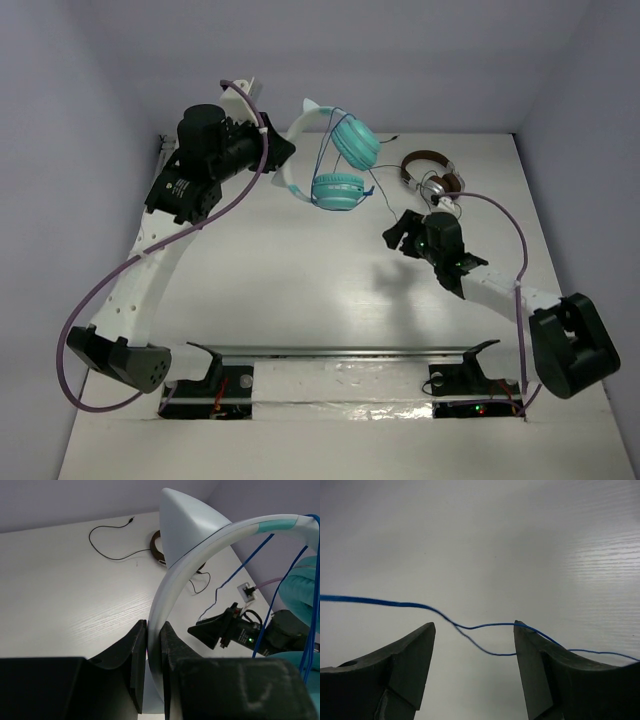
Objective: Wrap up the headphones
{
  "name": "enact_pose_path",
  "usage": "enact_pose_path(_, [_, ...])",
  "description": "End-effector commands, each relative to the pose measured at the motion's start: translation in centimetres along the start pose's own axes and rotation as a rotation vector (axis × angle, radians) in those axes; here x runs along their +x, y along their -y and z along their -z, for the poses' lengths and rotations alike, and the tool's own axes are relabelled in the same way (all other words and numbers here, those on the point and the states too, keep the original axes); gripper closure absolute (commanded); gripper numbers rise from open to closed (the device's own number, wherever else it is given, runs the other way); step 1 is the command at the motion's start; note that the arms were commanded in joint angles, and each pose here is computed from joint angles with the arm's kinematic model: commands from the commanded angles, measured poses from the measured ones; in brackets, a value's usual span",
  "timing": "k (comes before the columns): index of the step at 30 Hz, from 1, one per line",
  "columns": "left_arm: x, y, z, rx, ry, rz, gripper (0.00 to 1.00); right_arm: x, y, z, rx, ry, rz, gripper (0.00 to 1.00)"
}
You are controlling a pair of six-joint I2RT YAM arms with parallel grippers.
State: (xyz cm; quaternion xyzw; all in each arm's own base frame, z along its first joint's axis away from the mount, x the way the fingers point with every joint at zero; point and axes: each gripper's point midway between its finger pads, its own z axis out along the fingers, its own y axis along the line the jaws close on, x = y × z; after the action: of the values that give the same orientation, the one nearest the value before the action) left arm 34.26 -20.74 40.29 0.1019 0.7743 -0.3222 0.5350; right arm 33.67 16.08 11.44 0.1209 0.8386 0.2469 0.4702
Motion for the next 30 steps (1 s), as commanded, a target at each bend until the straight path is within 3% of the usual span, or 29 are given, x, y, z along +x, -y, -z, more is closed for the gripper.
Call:
enact_pose_path(1, [-4.4, 2.7, 1.9, 0.078, 0.135, -0.004, 1.00, -2.1, -0.4, -1.5, 0.025, 0.055, -0.006, 0.30])
enact_pose_path(7, [-5.1, 2.1, 1.8, 0.047, 0.144, -0.006, 1.00, 1.4, -1.5, -2.5, -0.088, -0.075, -0.016, 0.47])
enact_pose_path(14, [-5.7, 1.7, 1.8, 0.018, 0.158, -0.021, 1.00, 2.3, -4.2, 1.8, -0.213, -0.150, 0.014, 0.48])
enact_pose_path(17, [-6.3, 1.7, 2.1, 0.008, 0.172, -0.026, 1.00, 0.8, -5.0, 4.0, -0.235, -0.105, 0.006, 0.47])
enact_pose_path(20, [-6.8, 1.8, 2.4, 0.004, 0.183, -0.034, 1.00, -1.6, -5.1, 5.2, -0.206, -0.019, 0.012, 0.42])
enact_pose_path(22, [-6.9, 2.0, 2.7, 0.009, 0.189, -0.034, 1.00, -2.8, -5.6, 5.4, -0.210, 0.015, 0.038, 0.33])
enact_pose_path(30, [-7.9, 2.5, 4.1, 0.000, 0.204, -0.053, 1.00, -6.7, -4.7, 2.7, -0.066, 0.116, 0.096, 0.18])
